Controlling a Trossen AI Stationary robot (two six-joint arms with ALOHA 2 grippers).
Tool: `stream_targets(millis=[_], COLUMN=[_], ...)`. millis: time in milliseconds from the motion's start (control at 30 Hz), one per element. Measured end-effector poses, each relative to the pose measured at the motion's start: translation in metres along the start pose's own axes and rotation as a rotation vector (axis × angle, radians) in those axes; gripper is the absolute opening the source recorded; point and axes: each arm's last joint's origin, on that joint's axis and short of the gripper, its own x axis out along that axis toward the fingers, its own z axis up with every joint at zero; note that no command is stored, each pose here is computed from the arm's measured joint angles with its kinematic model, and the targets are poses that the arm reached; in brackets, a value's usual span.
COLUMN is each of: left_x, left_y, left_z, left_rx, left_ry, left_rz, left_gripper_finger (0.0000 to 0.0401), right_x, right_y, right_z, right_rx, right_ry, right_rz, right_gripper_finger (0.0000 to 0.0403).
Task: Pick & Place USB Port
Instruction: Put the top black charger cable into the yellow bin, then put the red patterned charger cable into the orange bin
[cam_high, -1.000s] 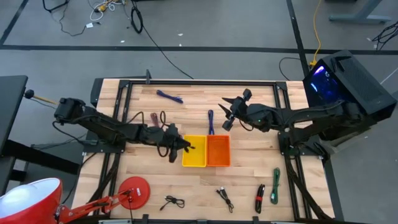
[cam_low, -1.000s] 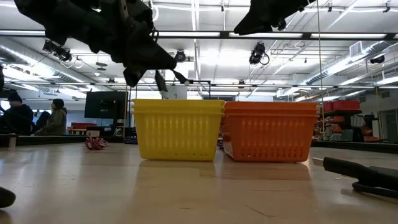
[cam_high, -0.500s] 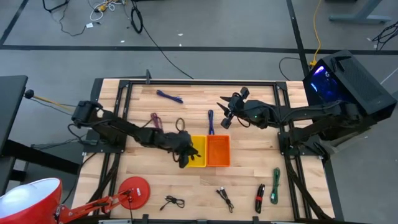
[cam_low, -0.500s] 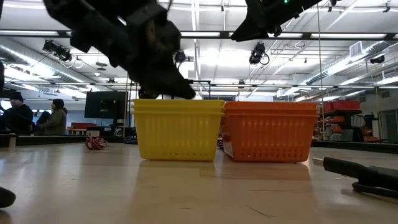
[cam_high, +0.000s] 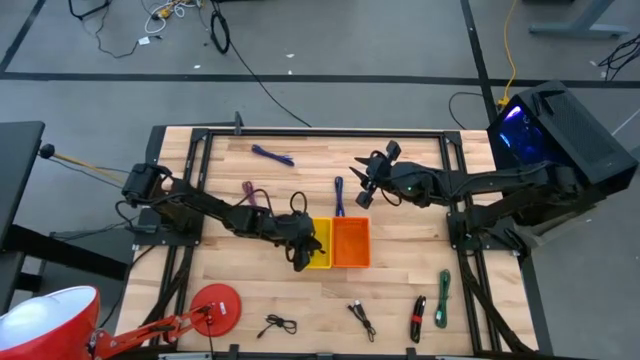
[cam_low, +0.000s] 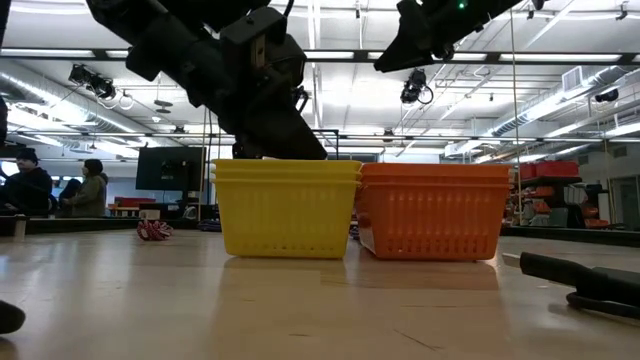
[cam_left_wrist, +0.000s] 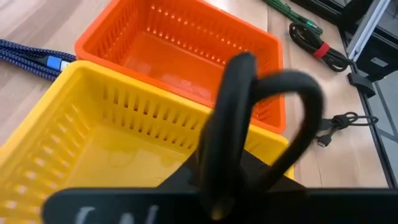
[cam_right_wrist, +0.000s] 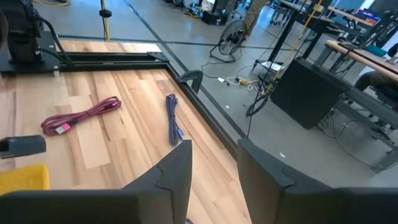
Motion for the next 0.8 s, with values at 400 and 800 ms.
stream_targets(millis=[400, 800], left_x=[-0.01, -0.06], left_y=[0.011, 0.037], left_z=[0.016, 0.046], left_rx=[0.047, 0.227], left_ry=[-0.057, -0.089], left_rz=[0.035, 0.295], left_gripper_finger=[0.0137, 0.0138], right_x=[0.0, 0.0], right_y=[0.0, 0.0], right_z=[-0.001, -0.005], right_rx=[-0.003, -0.028], right_ry=[0.005, 0.043], right_rz=[0.0, 0.001], right_gripper_finger=[0.0127, 0.0127])
